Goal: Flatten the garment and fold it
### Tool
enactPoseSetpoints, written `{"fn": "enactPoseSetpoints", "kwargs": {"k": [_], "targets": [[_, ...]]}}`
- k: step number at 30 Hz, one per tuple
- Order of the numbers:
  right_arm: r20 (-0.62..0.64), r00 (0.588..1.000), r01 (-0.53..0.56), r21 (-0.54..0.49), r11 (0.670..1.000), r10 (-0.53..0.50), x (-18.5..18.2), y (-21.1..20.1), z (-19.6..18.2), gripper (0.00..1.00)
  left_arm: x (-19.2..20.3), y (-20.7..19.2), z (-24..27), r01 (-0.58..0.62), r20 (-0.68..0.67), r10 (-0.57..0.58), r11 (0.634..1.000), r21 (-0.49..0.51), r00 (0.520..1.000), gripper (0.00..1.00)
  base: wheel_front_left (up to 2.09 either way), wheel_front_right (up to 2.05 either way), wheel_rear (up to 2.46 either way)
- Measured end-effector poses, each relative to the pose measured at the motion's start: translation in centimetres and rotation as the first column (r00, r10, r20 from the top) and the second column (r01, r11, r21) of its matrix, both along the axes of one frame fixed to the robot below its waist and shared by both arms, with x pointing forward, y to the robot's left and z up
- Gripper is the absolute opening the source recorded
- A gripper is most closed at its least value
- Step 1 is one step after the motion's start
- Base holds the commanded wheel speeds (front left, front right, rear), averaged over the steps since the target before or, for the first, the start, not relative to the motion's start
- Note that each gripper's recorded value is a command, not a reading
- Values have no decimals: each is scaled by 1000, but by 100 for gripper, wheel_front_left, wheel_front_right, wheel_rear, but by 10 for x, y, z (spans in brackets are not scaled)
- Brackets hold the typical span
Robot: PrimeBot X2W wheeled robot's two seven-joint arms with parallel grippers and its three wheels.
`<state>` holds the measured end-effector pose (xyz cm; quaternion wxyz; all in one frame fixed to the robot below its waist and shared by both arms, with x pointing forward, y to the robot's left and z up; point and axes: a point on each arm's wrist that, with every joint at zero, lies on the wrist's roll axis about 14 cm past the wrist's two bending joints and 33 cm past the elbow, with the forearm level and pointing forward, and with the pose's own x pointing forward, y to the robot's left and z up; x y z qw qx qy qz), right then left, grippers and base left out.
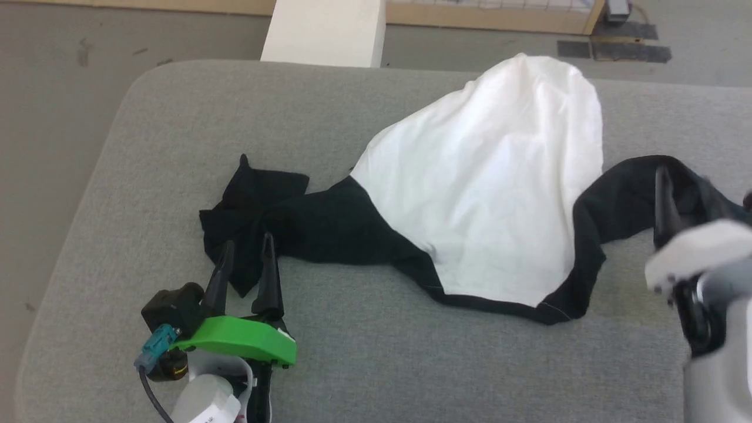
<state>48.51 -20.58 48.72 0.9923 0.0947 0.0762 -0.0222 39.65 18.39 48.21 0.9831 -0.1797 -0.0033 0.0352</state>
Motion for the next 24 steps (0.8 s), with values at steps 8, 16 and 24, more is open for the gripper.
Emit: {"fn": "enactPoseSetpoints", "kwargs": {"k": [8, 16, 24], "targets": [[-249, 966, -74, -13, 997, 69, -56, 6, -35, 100, 0, -13, 4, 36, 13, -36, 999, -7, 999, 100, 0, 0, 0], [-520, 826, -289, -60, 955, 217, -73, 57, -65, 100, -1, -18, 2, 50, 5, -50, 999, -10, 999, 100, 0, 0, 0], [-594, 780, -325, -118, 938, 196, -63, 60, -79, 0, -4, -8, -5, 21, -17, -21, 1000, -12, 1000, 100, 0, 0, 0]]}}
